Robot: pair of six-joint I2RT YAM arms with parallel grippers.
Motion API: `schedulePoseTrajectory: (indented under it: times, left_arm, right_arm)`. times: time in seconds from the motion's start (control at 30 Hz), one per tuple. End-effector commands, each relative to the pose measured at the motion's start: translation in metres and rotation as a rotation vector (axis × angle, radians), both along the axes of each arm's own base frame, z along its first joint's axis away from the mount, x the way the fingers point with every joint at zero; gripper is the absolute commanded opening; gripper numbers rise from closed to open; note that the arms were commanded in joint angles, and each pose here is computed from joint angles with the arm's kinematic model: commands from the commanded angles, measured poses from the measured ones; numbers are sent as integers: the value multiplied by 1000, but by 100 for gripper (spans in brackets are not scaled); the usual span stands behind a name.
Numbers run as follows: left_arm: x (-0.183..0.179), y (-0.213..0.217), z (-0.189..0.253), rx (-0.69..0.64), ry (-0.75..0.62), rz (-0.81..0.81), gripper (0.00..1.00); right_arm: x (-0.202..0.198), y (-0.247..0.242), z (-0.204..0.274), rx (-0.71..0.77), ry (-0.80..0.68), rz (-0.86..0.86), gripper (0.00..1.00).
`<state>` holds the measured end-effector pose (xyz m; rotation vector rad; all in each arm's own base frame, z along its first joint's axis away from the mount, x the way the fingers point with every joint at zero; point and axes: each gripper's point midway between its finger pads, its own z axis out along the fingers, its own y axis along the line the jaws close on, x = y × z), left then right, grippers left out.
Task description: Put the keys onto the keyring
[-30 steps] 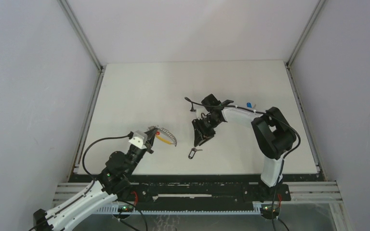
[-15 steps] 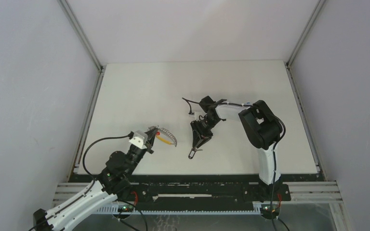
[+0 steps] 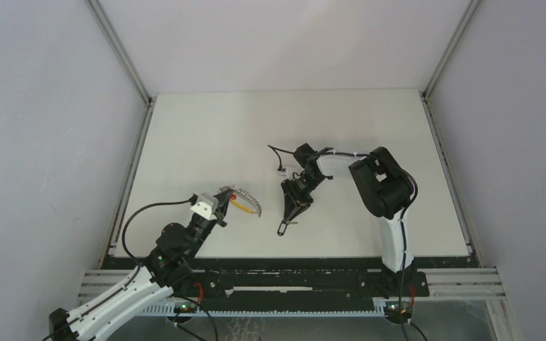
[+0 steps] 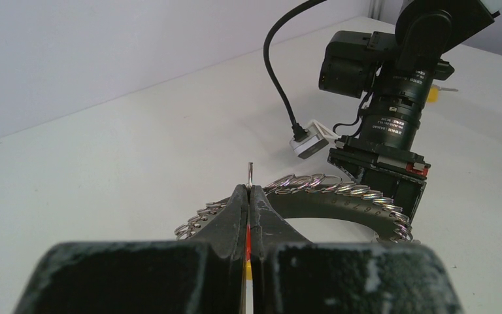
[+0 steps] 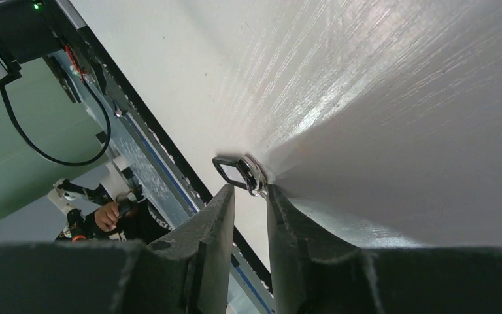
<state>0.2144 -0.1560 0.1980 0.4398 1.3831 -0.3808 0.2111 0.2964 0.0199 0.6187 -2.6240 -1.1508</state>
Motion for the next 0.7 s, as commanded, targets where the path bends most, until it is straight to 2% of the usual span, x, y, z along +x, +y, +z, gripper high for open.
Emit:
schedulePoseTrajectory:
  times: [0.0, 0.37, 0.67]
  left_arm:
    - [-2, -4, 19, -33, -57, -24, 0]
    - [-2, -4, 18, -30, -54, -23, 0]
    - [-2, -3, 18, -29, -52, -22, 0]
  right_arm:
    - [8, 7, -1, 37, -35, 19, 25]
    - [12, 12, -2, 41, -42, 13, 17]
    - [14, 16, -2, 46, -42, 9, 20]
